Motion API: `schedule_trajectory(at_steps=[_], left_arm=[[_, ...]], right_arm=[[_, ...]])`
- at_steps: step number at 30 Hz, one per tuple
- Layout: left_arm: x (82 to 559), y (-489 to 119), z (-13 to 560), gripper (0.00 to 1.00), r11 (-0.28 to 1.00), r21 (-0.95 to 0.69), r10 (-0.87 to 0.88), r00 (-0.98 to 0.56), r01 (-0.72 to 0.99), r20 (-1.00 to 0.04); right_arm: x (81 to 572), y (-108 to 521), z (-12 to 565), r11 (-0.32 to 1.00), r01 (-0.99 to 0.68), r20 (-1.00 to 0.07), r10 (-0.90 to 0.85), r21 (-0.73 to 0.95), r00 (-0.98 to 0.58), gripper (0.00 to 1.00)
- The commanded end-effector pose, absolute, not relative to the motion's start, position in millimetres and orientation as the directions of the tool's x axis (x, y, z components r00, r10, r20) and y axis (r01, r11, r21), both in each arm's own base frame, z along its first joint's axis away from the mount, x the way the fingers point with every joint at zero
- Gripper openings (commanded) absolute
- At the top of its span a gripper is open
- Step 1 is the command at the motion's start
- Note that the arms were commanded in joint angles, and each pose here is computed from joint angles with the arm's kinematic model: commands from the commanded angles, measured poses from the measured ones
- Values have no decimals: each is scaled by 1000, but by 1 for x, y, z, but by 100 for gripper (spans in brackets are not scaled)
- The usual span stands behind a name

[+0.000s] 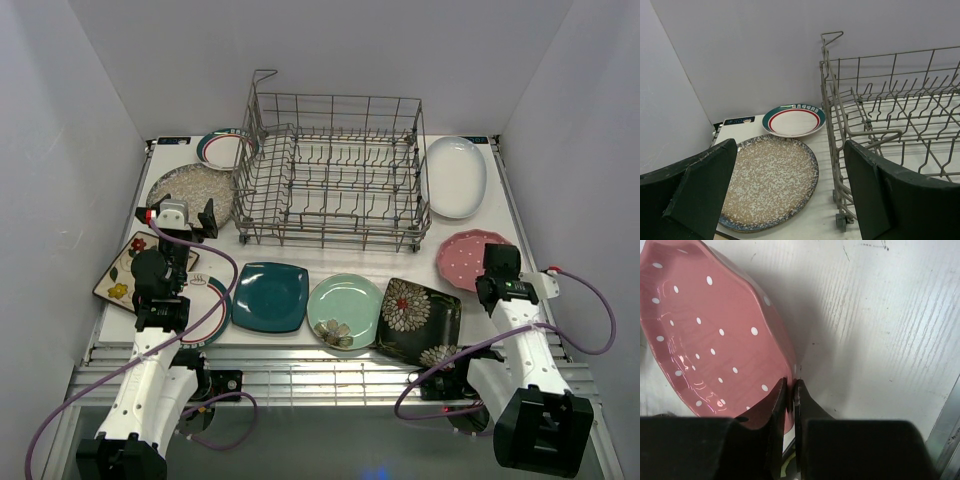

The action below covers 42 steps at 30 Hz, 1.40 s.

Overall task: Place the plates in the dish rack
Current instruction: Pick up the plate from the corner of the board.

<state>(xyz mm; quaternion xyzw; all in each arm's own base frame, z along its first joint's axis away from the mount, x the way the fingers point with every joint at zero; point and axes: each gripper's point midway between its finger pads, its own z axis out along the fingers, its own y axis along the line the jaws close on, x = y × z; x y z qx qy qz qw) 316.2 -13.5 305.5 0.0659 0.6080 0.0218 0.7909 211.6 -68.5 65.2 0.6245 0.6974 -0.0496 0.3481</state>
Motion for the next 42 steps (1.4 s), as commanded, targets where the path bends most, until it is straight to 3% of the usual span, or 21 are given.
schedule_trajectory(at_steps=[1, 16, 27, 42], left_arm=[[316, -12, 311, 98, 990, 133, 118, 273, 38, -955], [317, -13, 311, 98, 990, 134, 118, 272, 42, -955], [319, -11, 310, 98, 991, 132, 120, 264, 30, -957], [349, 19, 292, 98, 991, 8, 26, 132, -134, -991]], right_arm=[[252, -88, 126, 213, 823, -602, 776, 526, 185, 8], [255, -100, 191, 362, 741, -709, 672, 565, 213, 8], [255, -105, 238, 400, 711, -738, 628, 578, 247, 8], [277, -90, 305, 529, 573, -748, 616, 626, 248, 8]])
